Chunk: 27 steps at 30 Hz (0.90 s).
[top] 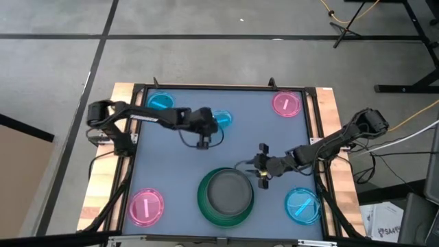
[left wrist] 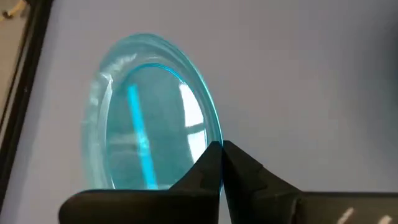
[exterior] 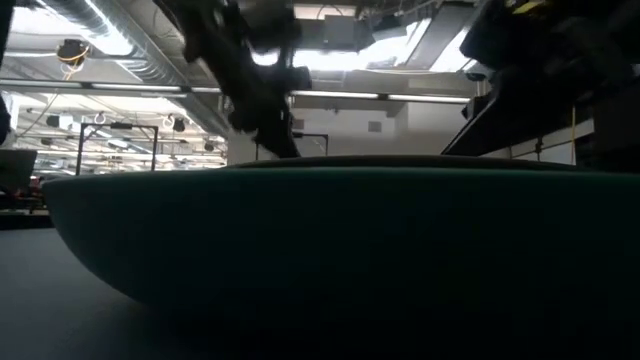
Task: Stack plastic plates
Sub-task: Stack the top right blue plate on top of the black plate
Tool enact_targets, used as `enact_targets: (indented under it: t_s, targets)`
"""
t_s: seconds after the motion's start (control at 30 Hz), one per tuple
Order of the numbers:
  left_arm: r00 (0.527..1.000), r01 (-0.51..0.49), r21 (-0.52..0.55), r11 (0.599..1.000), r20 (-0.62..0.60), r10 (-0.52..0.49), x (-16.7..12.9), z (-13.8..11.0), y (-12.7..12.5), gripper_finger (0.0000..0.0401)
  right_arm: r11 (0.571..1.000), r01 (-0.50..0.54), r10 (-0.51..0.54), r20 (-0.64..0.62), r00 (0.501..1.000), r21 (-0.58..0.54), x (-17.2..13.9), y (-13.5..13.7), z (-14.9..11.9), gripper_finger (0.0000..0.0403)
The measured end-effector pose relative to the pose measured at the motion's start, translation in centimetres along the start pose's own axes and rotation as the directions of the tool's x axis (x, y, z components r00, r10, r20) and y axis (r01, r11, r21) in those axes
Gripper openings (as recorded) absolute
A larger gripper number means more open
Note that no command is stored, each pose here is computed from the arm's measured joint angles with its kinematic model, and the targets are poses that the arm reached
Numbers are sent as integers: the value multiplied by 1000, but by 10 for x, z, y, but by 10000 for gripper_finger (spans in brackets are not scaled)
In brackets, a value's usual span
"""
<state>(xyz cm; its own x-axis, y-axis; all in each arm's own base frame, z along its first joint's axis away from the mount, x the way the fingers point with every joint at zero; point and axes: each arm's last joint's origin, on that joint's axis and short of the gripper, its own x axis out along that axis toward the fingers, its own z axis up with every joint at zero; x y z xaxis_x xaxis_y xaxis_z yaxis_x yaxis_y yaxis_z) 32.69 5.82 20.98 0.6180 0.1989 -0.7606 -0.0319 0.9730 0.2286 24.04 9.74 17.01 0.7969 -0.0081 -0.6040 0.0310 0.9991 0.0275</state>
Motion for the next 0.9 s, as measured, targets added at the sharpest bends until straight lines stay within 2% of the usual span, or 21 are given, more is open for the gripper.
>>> enact_targets:
  t_s: [0.27, 0.57, 0.9]
  targets:
    - [992, 41, -14, 999, 121, -39, -43, 22, -62, 1, 998, -32, 33, 20, 999, -51, -15, 34, -13, 136]
    - [972, 59, -27, 998, 231, -51, -76, 56, -144, 0, 997, -71, 71, 25, 997, 0, -37, 66, -32, 136]
    - [955, 153, 1, 988, 258, -148, -74, 84, -226, 0, 986, -164, 164, 8, 986, 24, -57, 90, -50, 136]
